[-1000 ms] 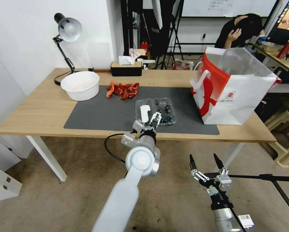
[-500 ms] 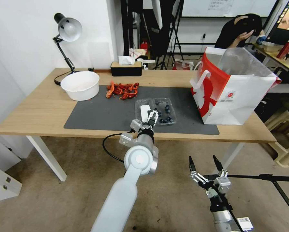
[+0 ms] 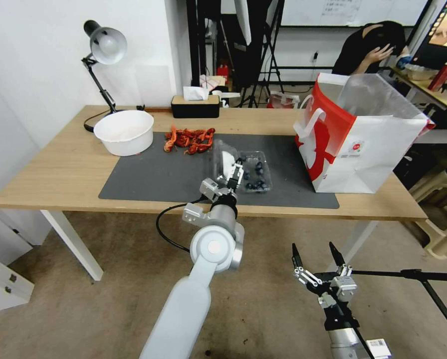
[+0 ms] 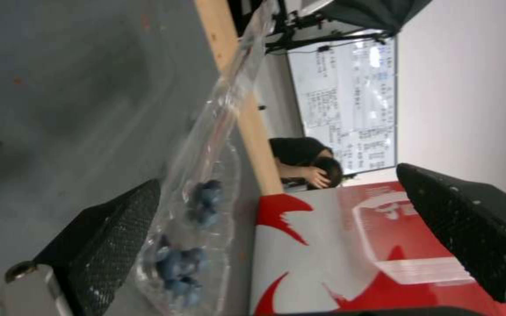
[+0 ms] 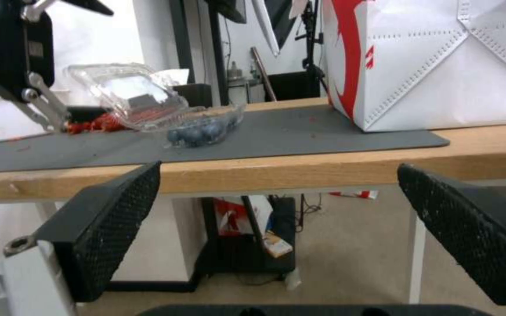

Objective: Close the takeout container lid, then place the container into the takeout bag.

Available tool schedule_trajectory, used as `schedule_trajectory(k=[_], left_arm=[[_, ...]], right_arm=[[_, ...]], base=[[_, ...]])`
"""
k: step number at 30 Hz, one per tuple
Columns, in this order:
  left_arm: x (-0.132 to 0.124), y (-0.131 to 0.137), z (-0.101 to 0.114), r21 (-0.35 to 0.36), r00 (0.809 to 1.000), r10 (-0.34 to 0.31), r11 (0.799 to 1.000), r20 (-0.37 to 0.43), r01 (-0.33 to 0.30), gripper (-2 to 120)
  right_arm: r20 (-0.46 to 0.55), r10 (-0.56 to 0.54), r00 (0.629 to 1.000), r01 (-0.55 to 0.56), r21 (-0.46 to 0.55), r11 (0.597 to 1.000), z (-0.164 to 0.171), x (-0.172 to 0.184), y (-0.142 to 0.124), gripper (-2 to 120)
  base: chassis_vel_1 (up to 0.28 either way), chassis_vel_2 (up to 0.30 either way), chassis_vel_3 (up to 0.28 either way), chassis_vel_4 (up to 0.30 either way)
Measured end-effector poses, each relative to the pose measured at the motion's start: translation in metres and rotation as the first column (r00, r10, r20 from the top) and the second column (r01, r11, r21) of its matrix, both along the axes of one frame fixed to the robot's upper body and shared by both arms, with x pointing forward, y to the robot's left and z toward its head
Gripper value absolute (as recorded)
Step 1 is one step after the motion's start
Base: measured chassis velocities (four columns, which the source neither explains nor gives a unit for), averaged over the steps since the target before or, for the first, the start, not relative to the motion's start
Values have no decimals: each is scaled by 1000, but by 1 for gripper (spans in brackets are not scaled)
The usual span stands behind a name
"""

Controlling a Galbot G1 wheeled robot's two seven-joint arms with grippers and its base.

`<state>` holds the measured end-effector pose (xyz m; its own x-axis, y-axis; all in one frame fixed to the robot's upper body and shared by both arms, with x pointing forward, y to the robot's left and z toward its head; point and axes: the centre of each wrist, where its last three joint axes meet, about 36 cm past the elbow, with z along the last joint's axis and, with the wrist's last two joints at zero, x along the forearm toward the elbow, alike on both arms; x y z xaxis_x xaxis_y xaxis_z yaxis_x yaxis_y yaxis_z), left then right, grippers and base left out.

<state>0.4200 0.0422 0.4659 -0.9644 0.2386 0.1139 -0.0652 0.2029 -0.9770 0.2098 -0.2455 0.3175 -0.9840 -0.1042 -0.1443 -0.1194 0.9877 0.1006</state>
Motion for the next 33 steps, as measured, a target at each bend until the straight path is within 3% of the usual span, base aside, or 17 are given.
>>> schedule_trajectory(k=[17,22,33], left_arm=[[-2,10,0,-45,992,-34,998,118,40,100],[-1,17,-4,-28,987,-63,997,148,68,100],[14,39,-19,28,955,-179,984,235,178,100]], right_arm=[[2,0,1000,0,-10,1000,0,-2,-2,100],[-1,-1,1000,1,-12,1000,-2,-3,-1,100],[-3,1,1000,-1,-19,1000,-4,-6,0,100]], base=[[0,0,0,0],[0,0,0,0],[0,0,0,0]])
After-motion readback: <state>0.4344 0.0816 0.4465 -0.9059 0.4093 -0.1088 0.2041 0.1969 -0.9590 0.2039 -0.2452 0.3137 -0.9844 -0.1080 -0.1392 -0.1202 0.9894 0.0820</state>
